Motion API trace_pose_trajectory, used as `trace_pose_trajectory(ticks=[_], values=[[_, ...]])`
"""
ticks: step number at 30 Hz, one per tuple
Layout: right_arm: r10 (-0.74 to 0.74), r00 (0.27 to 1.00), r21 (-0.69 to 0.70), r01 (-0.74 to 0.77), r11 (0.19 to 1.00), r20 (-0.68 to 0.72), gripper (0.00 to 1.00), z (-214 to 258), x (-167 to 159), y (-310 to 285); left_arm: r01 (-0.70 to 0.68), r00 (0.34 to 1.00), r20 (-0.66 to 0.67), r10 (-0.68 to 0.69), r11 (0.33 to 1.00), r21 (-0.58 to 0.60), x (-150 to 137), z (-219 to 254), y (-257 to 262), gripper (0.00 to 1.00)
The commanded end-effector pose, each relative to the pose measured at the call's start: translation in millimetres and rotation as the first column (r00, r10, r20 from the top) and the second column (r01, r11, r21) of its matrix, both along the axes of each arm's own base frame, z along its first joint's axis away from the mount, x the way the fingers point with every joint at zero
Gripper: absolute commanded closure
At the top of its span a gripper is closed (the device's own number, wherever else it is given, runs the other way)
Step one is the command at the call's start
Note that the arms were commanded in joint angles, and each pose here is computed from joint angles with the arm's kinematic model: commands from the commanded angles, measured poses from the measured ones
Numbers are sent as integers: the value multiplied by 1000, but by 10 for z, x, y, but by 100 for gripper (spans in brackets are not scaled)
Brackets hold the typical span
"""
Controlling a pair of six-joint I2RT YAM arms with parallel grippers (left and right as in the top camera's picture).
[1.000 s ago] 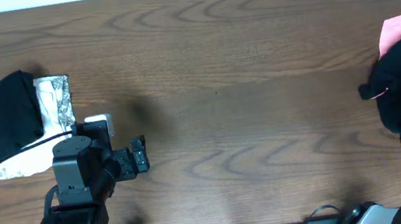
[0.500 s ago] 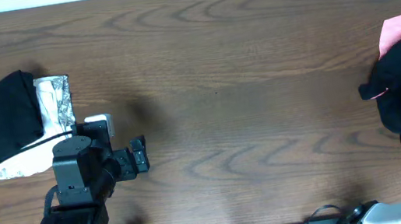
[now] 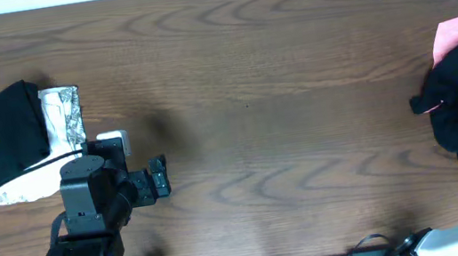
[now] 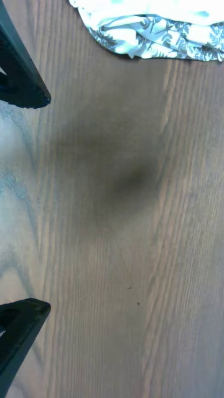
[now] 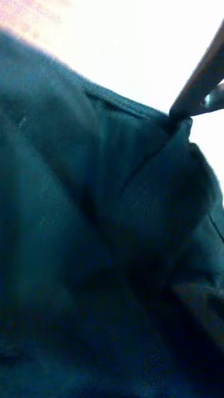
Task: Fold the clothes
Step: 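Reach the right gripper to the black shirt on the pink garment, then grasp the black shirt with the right gripper and drag it left to center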
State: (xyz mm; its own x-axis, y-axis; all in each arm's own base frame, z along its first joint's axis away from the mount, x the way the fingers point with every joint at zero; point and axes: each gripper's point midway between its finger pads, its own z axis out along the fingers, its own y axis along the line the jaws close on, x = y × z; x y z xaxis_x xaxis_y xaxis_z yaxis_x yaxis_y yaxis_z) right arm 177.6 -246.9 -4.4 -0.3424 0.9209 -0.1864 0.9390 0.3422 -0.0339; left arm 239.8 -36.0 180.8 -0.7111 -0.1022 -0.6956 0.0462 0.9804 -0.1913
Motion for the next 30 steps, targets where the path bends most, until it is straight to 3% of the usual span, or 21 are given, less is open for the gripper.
trace_pose_trajectory(ticks=[1, 4, 11, 16, 19, 22, 30], values=[[-13, 998, 36, 16, 999, -69, 51, -189, -145, 60, -3, 1000, 17, 3, 1000, -14, 17, 86, -7, 2], [-13, 997, 38, 15, 999, -70, 98, -187, -148, 64, -3, 1000, 17, 3, 1000, -14, 17, 86, -7, 2], [0, 1000, 71, -2, 998, 28, 99, 54, 19, 127, -3, 1000, 18, 3, 1000, -14, 18, 87, -7, 2], [60, 956, 24, -70, 997, 288, 99, 783, 461, 154, -3, 1000, 18, 3, 1000, -14, 18, 87, -7, 2], [169, 841, -31, -179, 983, 515, 99, 1477, 845, 357, -3, 1000, 17, 3, 1000, -14, 17, 86, -7, 2], [294, 717, -104, -297, 949, 632, 99, 2073, 1072, 722, -3, 1000, 18, 3, 1000, -14, 18, 87, -7, 2], [603, 482, -254, -607, 753, 636, 99, 2602, 1294, 1938, -3, 1000, 17, 3, 1000, -14, 17, 86, -8, 2]])
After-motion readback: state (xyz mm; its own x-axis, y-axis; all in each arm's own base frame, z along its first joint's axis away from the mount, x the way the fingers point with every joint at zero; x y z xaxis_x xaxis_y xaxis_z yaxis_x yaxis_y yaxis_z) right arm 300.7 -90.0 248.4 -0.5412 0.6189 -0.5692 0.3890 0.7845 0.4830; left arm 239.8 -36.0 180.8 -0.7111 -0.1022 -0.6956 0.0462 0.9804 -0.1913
